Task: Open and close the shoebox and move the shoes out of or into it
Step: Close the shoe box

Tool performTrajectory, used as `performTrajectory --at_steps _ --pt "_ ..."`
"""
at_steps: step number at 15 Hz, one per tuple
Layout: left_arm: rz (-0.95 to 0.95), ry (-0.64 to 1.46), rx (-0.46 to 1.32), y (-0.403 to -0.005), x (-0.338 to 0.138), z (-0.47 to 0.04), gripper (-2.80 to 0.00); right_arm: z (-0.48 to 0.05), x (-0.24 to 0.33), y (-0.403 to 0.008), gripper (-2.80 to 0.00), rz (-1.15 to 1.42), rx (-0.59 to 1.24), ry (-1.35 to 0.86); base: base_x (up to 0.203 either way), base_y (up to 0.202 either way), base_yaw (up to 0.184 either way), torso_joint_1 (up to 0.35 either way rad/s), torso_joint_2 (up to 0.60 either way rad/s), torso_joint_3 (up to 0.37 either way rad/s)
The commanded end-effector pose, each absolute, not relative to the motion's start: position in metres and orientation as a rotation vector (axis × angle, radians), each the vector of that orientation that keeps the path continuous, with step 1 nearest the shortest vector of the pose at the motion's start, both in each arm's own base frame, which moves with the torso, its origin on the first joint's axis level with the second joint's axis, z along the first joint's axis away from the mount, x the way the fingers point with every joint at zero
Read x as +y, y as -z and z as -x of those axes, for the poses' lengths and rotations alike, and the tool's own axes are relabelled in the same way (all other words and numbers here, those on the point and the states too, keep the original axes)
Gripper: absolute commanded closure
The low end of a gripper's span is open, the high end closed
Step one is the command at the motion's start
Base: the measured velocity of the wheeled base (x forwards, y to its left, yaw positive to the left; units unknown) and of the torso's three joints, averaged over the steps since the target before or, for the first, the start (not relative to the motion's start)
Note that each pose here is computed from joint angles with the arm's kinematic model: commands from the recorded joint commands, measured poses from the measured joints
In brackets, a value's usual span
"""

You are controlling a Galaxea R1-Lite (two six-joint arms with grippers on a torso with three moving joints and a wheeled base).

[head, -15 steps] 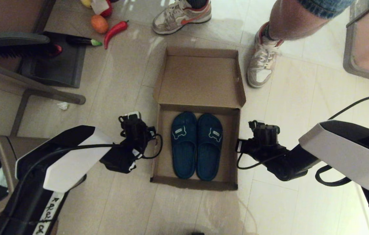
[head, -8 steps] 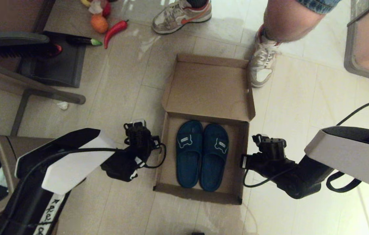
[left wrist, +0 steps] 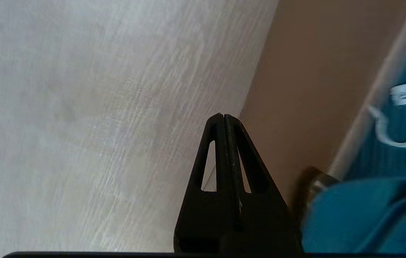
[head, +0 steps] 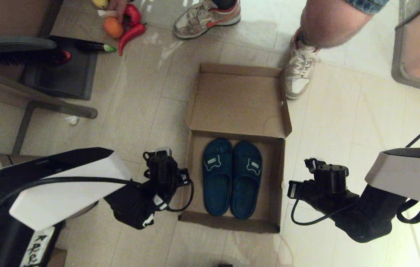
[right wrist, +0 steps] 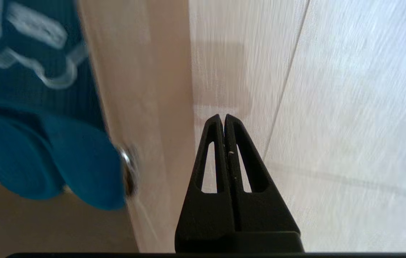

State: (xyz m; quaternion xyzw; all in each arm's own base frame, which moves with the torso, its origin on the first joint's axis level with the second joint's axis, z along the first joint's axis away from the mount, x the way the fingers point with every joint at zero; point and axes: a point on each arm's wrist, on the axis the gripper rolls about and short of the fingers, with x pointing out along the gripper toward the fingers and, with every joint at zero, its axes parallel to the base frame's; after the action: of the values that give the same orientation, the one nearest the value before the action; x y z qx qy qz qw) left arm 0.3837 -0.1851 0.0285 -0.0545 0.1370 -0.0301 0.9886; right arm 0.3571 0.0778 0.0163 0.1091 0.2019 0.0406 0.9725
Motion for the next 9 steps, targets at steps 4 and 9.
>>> performTrajectory --at_steps 4,9 --pt "0.089 0.005 0.195 -0.049 -0.162 -0.402 0.00 -0.381 0.074 -0.035 0.00 -0.237 0.319 -0.074 0.000 0.000 0.000 0.000 0.00 0.000" --pt "0.101 0.029 0.132 -0.066 -0.162 -0.418 0.00 -0.406 0.080 -0.048 0.00 -0.238 0.299 -0.075 0.000 0.000 0.000 0.000 0.00 0.000"
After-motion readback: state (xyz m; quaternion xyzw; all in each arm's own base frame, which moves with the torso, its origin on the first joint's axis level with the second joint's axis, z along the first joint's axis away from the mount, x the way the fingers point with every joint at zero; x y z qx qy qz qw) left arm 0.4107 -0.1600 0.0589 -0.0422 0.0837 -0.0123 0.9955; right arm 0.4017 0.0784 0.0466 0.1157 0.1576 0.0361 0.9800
